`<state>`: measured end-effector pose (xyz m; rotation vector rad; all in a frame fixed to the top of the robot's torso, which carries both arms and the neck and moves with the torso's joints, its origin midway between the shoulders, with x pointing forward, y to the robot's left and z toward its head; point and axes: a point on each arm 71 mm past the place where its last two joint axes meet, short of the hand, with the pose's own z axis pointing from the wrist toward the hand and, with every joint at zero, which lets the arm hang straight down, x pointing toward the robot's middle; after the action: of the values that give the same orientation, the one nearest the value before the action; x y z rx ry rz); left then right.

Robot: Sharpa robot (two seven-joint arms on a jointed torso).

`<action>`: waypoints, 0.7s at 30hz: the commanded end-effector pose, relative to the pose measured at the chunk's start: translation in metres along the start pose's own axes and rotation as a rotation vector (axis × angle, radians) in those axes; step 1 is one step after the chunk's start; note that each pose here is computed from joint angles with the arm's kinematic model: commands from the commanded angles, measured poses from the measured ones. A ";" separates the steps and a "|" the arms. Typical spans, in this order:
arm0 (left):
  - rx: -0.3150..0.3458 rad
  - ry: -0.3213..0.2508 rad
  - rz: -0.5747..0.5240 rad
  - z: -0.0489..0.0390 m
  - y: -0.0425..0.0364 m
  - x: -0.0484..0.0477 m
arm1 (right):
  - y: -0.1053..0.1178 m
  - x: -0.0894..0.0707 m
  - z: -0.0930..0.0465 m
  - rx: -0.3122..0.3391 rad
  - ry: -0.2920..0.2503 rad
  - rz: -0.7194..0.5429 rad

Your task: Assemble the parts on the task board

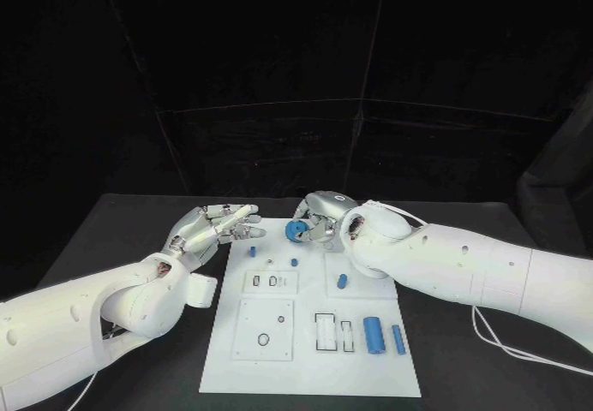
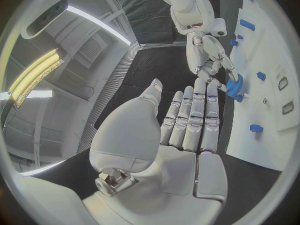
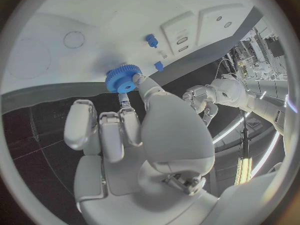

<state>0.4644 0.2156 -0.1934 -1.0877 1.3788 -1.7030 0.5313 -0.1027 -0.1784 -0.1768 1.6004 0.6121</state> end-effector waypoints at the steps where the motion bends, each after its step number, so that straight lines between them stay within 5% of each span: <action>1: 0.006 0.014 -0.007 0.0008 -0.0011 0.0022 | 0.006 0.008 0.004 0.009 0.041 -0.003; 21: 0.001 0.024 -0.012 0.0019 -0.0003 0.0035 | 0.010 0.023 0.015 0.032 0.064 -0.004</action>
<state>0.4649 0.2136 -0.1935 -1.0867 1.3828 -1.7094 0.5362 -0.0807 -0.1975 -0.1712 1.6617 0.5927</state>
